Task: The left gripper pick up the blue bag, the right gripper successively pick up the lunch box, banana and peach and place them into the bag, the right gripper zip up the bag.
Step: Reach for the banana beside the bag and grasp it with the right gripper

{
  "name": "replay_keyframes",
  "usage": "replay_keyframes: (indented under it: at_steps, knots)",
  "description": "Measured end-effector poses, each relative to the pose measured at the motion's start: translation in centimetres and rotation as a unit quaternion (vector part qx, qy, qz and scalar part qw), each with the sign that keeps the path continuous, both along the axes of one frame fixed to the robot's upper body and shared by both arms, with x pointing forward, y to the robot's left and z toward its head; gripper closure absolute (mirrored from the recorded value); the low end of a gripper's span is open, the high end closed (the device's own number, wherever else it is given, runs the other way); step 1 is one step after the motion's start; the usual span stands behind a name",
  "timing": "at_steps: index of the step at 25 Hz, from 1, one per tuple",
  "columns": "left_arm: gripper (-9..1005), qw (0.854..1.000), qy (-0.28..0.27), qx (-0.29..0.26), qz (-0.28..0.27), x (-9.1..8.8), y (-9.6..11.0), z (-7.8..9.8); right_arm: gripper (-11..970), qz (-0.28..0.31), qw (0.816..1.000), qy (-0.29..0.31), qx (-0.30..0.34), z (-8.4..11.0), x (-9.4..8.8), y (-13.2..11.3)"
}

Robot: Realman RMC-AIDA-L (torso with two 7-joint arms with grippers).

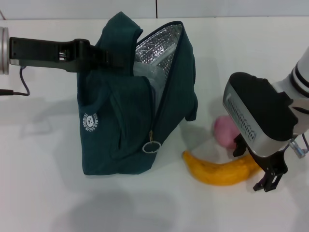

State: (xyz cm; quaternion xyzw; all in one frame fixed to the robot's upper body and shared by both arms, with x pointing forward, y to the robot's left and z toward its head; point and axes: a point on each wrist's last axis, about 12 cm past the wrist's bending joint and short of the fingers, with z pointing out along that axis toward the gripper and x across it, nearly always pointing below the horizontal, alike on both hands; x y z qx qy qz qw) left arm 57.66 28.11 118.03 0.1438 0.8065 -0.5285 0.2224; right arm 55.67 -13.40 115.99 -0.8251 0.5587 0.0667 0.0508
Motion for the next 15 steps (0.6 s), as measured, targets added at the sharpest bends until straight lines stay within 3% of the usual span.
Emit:
replay_keyframes:
  at_steps: [15]
  knots:
    - [966, 1.0, -0.005, 0.001, -0.001, 0.06, -0.04, 0.1, 219, 0.004, 1.0, -0.009, -0.006, -0.72, 0.21, 0.18]
